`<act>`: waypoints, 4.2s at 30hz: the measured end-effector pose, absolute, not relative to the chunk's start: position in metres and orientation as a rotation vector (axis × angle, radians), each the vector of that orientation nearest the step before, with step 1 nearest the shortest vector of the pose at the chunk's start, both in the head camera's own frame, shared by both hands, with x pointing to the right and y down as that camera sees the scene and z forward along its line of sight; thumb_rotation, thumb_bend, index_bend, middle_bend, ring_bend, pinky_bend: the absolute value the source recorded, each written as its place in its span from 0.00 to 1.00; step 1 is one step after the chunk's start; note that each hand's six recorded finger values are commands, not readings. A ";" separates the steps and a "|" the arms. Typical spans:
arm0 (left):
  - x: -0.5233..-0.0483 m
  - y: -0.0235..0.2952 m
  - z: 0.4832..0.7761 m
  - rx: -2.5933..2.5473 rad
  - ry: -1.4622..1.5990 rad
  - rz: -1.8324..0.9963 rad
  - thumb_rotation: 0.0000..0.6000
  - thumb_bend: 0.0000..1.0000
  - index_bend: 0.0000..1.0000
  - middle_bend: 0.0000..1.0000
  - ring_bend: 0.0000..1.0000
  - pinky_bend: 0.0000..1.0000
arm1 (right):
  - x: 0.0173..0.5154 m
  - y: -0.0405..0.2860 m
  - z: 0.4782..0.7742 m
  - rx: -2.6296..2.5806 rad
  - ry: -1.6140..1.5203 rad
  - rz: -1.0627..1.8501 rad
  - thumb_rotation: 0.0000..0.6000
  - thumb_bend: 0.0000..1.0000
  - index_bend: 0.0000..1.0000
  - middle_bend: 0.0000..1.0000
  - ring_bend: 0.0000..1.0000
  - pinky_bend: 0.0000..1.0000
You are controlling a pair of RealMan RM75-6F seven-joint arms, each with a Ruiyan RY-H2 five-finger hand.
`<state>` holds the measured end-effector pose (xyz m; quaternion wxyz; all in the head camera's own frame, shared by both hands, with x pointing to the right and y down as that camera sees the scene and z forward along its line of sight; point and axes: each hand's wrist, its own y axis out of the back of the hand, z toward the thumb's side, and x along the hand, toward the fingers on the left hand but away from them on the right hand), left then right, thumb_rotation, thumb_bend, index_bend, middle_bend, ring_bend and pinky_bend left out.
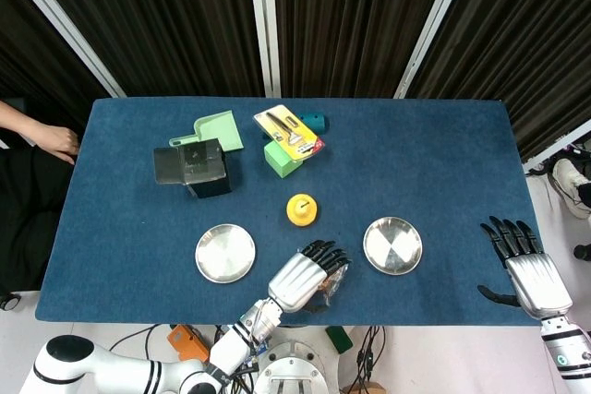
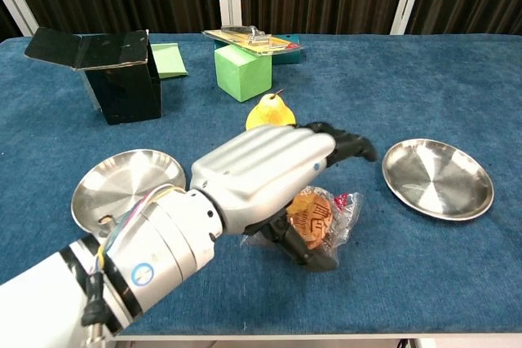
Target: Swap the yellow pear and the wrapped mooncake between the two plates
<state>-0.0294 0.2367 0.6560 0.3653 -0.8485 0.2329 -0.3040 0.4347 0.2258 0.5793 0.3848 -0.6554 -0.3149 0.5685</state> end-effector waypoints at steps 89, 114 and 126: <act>-0.224 0.201 0.689 -1.874 0.575 -1.250 1.00 0.03 0.19 0.20 0.17 0.26 | 0.425 0.232 0.586 -1.696 -0.750 1.456 0.86 0.30 0.00 0.00 0.00 0.05; -0.327 0.228 0.596 -1.711 0.686 -1.227 1.00 0.00 0.12 0.14 0.09 0.25 | 0.292 0.209 0.624 -1.958 -0.479 1.170 0.86 0.30 0.00 0.00 0.00 0.05; -0.390 0.238 0.591 -1.705 0.820 -1.336 1.00 0.00 0.12 0.14 0.09 0.24 | 0.161 0.209 0.683 -2.105 -0.338 1.123 0.86 0.30 0.00 0.00 0.00 0.07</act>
